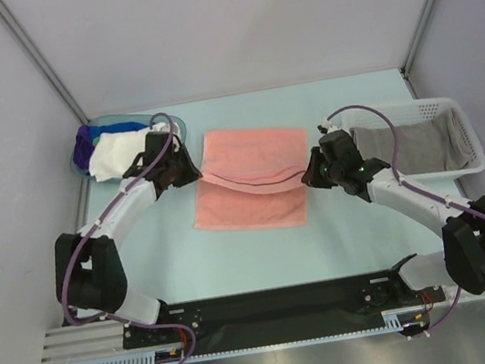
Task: Fold and stack the towels
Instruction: Fold the towel
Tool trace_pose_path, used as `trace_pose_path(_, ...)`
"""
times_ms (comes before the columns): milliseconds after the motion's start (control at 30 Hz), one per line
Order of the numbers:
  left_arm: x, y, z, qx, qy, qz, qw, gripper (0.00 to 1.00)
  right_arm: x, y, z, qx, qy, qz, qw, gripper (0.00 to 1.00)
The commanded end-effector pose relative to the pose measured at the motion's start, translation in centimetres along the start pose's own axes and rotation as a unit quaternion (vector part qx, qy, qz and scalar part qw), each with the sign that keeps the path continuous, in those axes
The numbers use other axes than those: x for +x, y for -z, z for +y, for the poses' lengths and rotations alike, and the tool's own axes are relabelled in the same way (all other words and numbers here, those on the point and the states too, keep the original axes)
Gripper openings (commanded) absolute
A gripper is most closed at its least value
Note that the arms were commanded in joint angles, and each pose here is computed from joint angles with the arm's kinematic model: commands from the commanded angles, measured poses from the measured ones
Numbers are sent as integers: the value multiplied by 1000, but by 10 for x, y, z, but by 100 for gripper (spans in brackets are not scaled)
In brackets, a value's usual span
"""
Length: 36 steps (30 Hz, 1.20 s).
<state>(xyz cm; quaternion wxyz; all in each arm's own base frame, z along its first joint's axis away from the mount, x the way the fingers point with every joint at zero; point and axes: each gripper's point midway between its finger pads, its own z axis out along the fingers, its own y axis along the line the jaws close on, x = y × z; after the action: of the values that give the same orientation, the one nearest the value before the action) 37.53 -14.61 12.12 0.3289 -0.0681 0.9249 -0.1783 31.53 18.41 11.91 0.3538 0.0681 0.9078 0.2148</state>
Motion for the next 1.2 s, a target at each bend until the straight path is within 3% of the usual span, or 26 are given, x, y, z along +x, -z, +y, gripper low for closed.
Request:
trace_pose_path(0, -27, 25, -9, 9, -11, -44, 999, 0, -8, 15, 12, -1, 15, -16, 1000, 0)
trace_pose_path(500, -13, 50, 1, 7, -2, -59, 998, 0, 14, 28, 20, -4, 18, -12, 1000, 0)
trace_pose_path(833, -13, 55, 5, 6, -1, -61, 998, 0, 1, 41, 29, -13, 23, -25, 999, 0)
trace_pose_path(1067, -46, 45, -13, 33, 6, -69, 997, 1, -40, 34, 37, -29, 20, -41, 999, 0)
trace_pose_path(1167, -55, 42, -18, 34, 4, -68, 997, 0, -33, 24, 44, -38, 26, -12, 999, 0)
